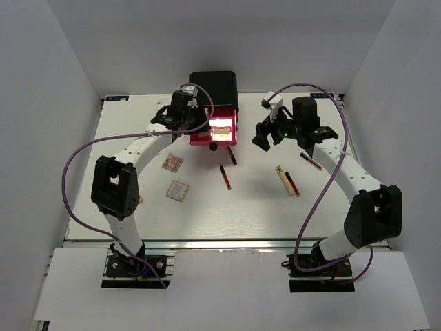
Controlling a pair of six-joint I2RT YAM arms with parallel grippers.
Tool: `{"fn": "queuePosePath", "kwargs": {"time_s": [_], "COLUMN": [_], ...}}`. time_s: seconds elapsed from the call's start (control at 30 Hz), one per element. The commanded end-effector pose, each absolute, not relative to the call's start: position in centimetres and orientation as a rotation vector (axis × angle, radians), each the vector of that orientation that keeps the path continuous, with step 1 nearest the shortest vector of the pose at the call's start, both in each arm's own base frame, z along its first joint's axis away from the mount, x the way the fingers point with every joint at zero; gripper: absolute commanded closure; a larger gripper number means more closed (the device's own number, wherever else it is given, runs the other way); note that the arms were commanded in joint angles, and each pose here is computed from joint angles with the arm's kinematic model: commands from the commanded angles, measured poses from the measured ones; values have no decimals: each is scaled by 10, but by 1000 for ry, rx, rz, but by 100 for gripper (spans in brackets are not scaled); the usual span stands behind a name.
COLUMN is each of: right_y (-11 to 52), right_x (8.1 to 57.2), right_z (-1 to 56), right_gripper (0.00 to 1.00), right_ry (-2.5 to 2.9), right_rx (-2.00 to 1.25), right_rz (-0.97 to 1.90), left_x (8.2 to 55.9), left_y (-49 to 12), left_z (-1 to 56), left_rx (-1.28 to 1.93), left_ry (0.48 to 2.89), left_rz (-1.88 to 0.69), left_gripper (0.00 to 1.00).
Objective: Organize the makeup
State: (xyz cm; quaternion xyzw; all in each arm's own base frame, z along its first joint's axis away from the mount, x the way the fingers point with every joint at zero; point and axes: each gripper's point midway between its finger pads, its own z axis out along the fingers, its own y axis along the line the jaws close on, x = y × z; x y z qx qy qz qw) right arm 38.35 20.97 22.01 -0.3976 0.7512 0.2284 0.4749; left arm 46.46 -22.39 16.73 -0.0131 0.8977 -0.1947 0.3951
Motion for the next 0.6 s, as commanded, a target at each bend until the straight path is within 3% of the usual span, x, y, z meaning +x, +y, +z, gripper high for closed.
{"fn": "queuePosePath", "kwargs": {"time_s": [0.0, 0.1, 0.17, 0.27, 0.43, 0.47, 0.57], "right_y": [210, 211, 211, 211, 210, 209, 209], "right_x": [385, 385, 385, 385, 384, 384, 383], "right_z": [236, 232, 230, 225, 218, 216, 214], "right_gripper": [14, 14, 13, 12, 12, 11, 11], "right_ry": [1784, 1792, 1799, 1809, 1821, 1827, 1833], "right_rx": [-965, -969, -974, -987, -1003, -1003, -1002], "right_rz": [549, 554, 555, 552, 545, 544, 545], "left_x": [455, 451, 451, 452, 459, 461, 460], "left_y": [-220, -218, -218, -220, -216, -216, -214], "left_z": [190, 190, 186, 188, 218, 230, 259], "left_rx": [-37, -42, -42, -49, -78, -84, -106], "left_ry": [2233, 2234, 2245, 2246, 2173, 2145, 2084], "left_rz": [-496, -496, -492, -497, -493, -499, -511], "left_gripper": [83, 77, 58, 40, 25, 13, 13]}}
